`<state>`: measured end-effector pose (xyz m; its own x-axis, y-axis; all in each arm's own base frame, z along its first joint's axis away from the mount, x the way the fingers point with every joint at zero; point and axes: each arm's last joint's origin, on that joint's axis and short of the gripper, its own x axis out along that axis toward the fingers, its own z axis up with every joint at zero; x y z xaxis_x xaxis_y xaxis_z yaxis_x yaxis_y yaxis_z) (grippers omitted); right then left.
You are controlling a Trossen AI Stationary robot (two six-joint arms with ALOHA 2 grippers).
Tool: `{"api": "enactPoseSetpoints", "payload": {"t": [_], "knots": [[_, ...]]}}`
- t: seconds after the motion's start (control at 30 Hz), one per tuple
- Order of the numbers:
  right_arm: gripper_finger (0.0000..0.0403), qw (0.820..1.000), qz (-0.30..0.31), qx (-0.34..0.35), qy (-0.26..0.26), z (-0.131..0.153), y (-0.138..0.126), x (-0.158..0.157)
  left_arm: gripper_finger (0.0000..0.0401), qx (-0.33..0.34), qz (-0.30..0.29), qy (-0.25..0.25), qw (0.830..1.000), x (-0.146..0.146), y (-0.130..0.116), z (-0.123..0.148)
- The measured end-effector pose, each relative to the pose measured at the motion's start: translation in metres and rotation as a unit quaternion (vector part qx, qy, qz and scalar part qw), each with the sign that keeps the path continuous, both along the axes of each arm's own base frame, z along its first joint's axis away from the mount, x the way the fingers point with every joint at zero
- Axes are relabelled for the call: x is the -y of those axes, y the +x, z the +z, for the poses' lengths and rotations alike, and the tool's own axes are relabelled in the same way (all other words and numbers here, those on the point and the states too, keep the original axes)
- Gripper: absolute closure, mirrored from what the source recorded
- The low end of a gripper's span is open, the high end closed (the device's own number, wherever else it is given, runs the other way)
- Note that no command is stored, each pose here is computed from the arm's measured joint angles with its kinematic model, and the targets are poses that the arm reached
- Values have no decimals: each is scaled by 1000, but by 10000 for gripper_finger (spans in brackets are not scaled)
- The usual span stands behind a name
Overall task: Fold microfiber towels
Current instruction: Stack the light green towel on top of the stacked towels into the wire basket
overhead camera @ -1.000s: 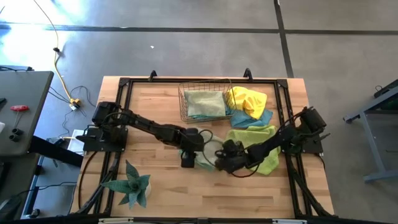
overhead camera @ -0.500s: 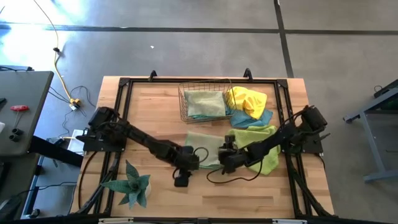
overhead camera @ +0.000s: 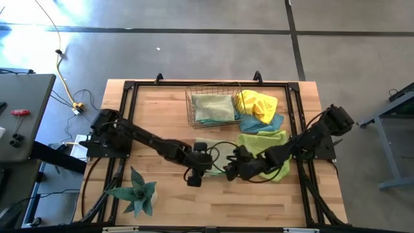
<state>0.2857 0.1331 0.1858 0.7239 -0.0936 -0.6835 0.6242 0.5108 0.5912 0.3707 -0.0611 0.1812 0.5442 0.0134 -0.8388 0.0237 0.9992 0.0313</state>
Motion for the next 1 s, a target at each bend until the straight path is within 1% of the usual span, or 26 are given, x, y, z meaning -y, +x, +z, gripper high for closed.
{"api": "enactPoseSetpoints", "payload": {"t": [0.1,0.2,0.27,0.33,0.4,0.6,0.77,0.87,1.0], "knots": [[242,998,-59,6,15,-2,-7,-7,266,-11,-4,17,1000,-14,1,-3],[237,994,-100,-24,33,-8,-16,-10,266,-20,-3,33,999,-29,1,-4],[230,990,-127,-40,55,-13,-19,-10,266,-31,2,32,999,-38,0,-5],[219,985,-146,-61,65,-19,-21,-10,266,-40,6,25,999,-43,-1,-8],[208,983,-150,-65,79,-23,-18,-10,266,-52,8,25,998,-46,-1,-11],[180,978,-171,-90,81,-43,-10,-5,266,-77,8,18,997,-39,0,-27],[178,974,-186,-104,70,-59,-2,1,265,-115,11,16,993,-31,-3,-40],[178,974,-191,-104,70,-65,3,5,265,-117,13,14,993,-27,-3,-42],[178,979,-170,-89,69,-69,12,7,265,-115,13,11,993,-21,-3,-41]]}}
